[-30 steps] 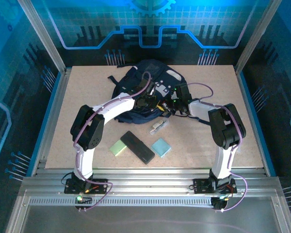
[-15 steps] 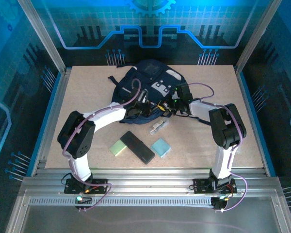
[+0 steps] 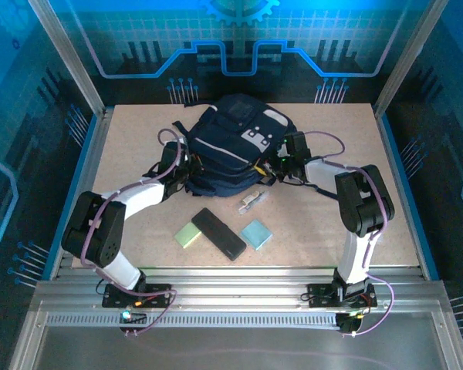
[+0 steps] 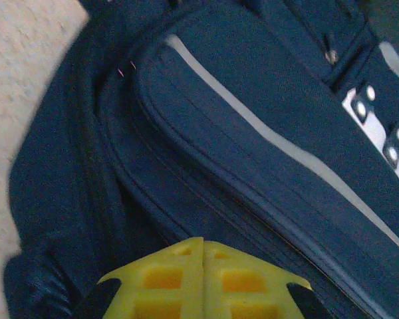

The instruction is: Pack the student bag

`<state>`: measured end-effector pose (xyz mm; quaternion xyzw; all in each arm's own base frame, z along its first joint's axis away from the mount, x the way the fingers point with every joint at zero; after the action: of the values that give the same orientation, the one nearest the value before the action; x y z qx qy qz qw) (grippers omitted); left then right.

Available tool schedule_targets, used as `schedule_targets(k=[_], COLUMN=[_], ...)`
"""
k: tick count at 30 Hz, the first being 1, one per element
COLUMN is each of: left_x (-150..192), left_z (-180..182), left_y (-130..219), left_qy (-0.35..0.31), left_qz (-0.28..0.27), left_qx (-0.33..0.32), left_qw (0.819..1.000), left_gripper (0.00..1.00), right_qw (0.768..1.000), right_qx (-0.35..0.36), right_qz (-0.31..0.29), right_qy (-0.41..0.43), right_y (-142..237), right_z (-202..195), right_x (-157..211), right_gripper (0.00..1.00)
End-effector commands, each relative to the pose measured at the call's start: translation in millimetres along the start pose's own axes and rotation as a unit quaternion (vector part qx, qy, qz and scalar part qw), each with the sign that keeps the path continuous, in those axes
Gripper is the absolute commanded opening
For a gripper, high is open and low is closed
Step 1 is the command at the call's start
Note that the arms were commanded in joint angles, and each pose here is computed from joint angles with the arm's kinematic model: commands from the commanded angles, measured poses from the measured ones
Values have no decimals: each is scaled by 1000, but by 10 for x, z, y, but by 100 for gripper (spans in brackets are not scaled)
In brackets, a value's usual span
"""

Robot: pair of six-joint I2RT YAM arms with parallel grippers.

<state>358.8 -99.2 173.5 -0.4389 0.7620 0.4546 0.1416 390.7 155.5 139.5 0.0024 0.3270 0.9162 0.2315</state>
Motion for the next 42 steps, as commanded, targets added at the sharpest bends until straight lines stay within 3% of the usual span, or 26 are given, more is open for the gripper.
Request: schedule_targets(k=[1,6,11,19,20,24,26,31,36,42], left_x=[-375,-456,-332,120,150,268,310,323,291,274], left_z=[144,199,139,-369,-434,-643,-718,-863,-1073,-1241], left_y=[36,33,118,311,322,273,205,36,41,256], left_qy=[-13,-24,6,9,9,10,7,10,11,8], left_qz=[-101,-104,-63,-20,-18,-10,-3,7,10,1], left_qx=[-23,-16,24,98,106,131,138,159,190,219], left_qw=[995,994,998,995,994,991,990,987,982,976], left_gripper=[0,0,0,0,0,0,0,0,0,0], right_qw=[998,997,996,996,996,995,995,996,999,1000], right_qx=[0,3,17,15,18,36,40,28,7,-14], right_qz=[-63,-51,-51,-49,-48,-58,-60,-61,-39,-10], right_qy=[25,55,77,80,75,68,67,54,34,-10], right_y=[215,276,368,484,512,727,865,1140,1047,735], right_z=[12,-2,-77,-80,-92,-97,-66,40,112,80], right_x=[-246,-378,-666,-959,-950,-810,-690,-302,47,325], right_gripper=[0,0,0,0,3,45,55,60,62,88])
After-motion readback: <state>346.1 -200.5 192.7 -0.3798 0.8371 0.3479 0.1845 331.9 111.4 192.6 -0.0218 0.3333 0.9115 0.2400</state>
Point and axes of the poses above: each hand's point on the last joint's axis, 136 mm out from that joint toward the fingers, its own y axis back along the fingers, its own z axis along the line the jaws close on, x = y × z, the point moved 10 cm from there along y, back along the fingers, and after that the axes turned 7 degrees about y, right-handed, at the moved point
